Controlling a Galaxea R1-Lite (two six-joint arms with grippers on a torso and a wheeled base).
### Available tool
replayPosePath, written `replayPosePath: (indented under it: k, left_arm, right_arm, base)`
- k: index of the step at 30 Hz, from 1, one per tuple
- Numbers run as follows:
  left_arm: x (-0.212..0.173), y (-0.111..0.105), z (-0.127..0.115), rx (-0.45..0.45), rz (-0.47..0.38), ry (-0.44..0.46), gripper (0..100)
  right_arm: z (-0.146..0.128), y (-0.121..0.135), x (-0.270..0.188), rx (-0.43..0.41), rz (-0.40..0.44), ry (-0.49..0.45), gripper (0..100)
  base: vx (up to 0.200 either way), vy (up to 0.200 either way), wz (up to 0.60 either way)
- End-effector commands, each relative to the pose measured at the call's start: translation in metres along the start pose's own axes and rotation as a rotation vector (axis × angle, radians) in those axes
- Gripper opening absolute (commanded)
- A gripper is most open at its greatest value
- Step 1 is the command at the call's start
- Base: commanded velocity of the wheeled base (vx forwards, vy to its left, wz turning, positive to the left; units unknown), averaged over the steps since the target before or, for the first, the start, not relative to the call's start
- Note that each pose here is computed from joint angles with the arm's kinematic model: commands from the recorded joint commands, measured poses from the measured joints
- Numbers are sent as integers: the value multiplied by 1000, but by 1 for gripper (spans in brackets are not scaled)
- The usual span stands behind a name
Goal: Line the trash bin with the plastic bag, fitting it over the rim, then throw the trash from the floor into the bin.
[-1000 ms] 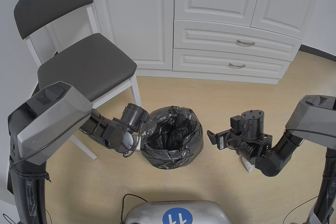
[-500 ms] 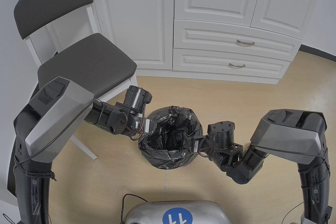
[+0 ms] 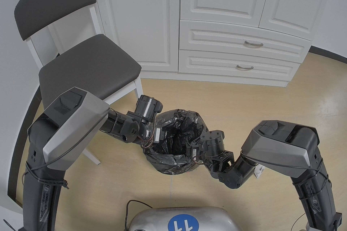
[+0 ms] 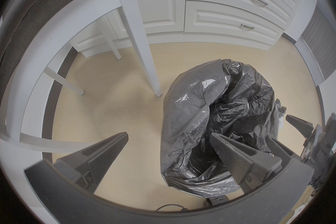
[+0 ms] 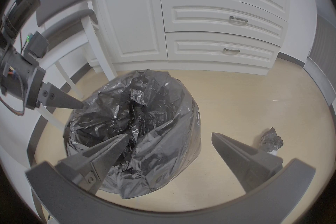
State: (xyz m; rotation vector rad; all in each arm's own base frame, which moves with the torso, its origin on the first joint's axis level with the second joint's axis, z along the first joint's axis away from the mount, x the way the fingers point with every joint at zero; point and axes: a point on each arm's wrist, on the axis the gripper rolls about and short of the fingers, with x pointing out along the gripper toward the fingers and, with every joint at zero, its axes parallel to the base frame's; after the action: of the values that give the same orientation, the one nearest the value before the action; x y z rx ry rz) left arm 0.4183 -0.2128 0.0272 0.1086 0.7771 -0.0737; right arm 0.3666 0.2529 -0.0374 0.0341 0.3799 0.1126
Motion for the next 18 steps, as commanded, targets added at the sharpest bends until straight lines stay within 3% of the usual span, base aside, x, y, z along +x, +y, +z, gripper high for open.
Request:
replayPosePath:
  k: [1, 12, 18]
  left_arm:
    - [4, -4, -4, 8, -4, 8, 100]
    - [9, -13, -9, 25, -14, 14, 100]
    - [13, -14, -10, 56, -15, 15, 100]
  right_arm:
    - [-2, 3, 6, -2, -16, -1, 100]
    - [7, -18, -20, -115, -85, 145, 100]
    - [8, -22, -20, -129, -92, 145, 100]
  base:
    - [0, 0, 0]
    - [0, 0, 0]
    - [0, 0, 0]
